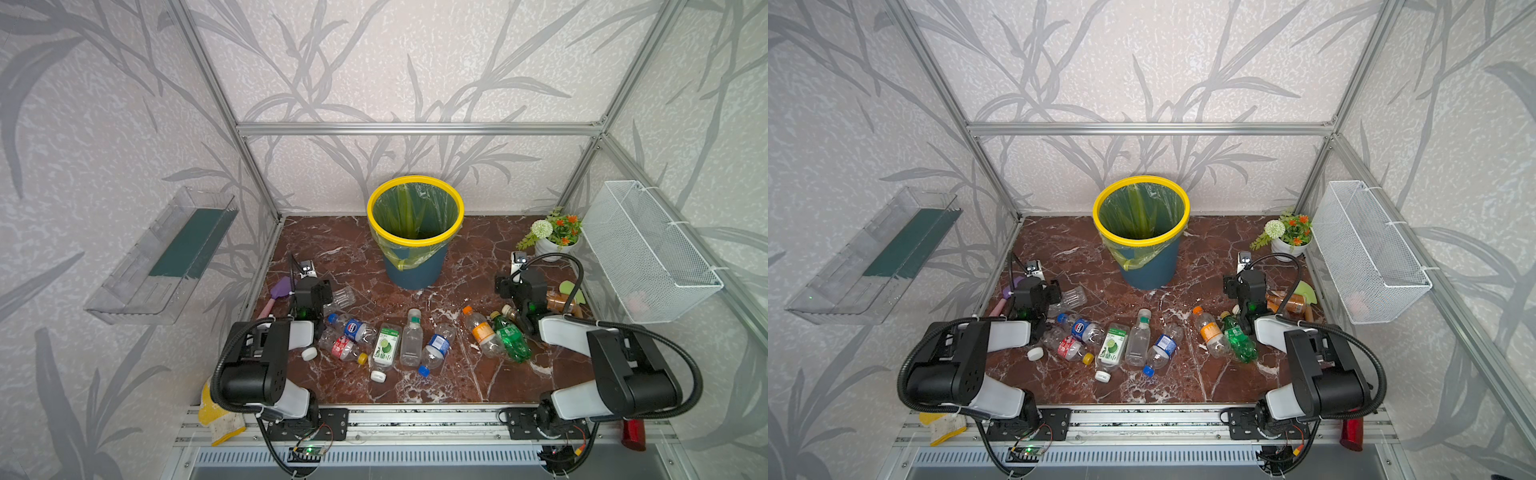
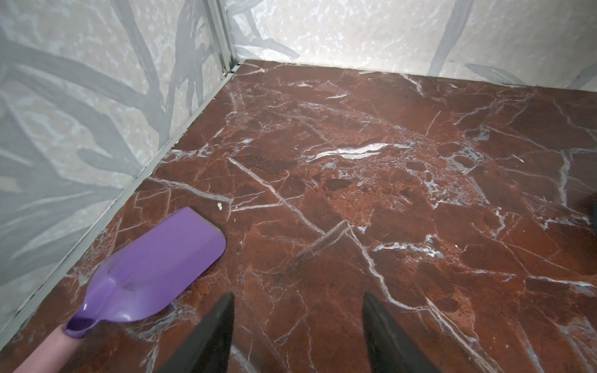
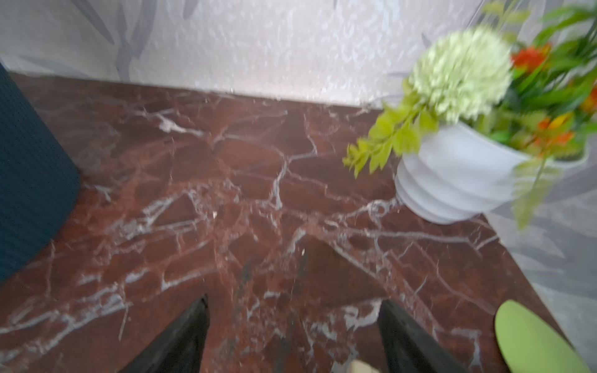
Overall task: Throw the plastic bottles in the bin
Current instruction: Pick up the plastic bottle from the middle-right of the table.
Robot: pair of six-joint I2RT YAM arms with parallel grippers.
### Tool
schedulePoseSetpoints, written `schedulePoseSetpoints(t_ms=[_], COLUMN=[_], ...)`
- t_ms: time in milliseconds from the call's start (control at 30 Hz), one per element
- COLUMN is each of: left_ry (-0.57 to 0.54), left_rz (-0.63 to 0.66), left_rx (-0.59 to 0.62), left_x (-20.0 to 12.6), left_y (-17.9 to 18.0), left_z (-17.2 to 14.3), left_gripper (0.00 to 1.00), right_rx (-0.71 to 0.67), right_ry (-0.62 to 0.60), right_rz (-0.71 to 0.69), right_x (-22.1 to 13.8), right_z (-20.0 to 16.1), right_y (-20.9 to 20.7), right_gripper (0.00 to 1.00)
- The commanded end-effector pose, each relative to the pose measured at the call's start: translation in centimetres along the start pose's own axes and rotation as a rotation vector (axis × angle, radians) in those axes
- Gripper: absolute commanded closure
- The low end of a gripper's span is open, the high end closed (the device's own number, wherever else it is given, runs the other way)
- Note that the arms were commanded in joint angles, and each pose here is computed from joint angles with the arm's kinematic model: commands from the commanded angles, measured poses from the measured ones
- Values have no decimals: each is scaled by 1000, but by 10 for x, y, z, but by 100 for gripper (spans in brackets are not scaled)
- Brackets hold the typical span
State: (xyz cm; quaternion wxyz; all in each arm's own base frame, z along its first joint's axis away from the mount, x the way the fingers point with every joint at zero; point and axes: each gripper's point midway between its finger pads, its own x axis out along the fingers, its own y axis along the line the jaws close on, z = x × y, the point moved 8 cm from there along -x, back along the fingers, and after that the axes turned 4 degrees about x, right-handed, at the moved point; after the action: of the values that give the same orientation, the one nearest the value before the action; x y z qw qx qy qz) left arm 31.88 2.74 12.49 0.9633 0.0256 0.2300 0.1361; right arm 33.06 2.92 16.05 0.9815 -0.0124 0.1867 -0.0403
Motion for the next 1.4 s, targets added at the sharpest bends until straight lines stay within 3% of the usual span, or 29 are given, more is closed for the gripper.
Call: schedulePoseSetpoints(t_ms=[0, 133, 200, 300, 467, 733, 967, 1367], left_ry=[-14, -74, -63, -17, 64, 109, 156, 86], left_rz=[56, 44, 10, -68, -294, -513, -699, -755], left_rx=[-20, -88, -39, 12, 131, 258, 191, 182], left_x=[-14, -42, -58, -83, -116, -132, -135, -146], left_y=[7, 2, -13, -38, -68, -83, -102, -101], left_z=[48, 101, 125, 143, 135, 114, 111, 115], left_gripper=[45, 46, 46, 45, 43, 39, 38, 37], right_rx=[47, 166, 193, 190, 219, 17, -89, -198], right_ry=[61, 115, 188, 311, 568, 836, 888, 886], right_rz=[-4, 14, 104, 115, 167, 264, 279, 227], right_x=[-19, -39, -50, -69, -107, -149, -139, -97], right_z=[23, 33, 36, 35, 19, -26, -42, -57], right_y=[-1, 2, 12, 18, 23, 57, 78, 97], right_gripper=[19, 20, 22, 22, 27, 25, 23, 25])
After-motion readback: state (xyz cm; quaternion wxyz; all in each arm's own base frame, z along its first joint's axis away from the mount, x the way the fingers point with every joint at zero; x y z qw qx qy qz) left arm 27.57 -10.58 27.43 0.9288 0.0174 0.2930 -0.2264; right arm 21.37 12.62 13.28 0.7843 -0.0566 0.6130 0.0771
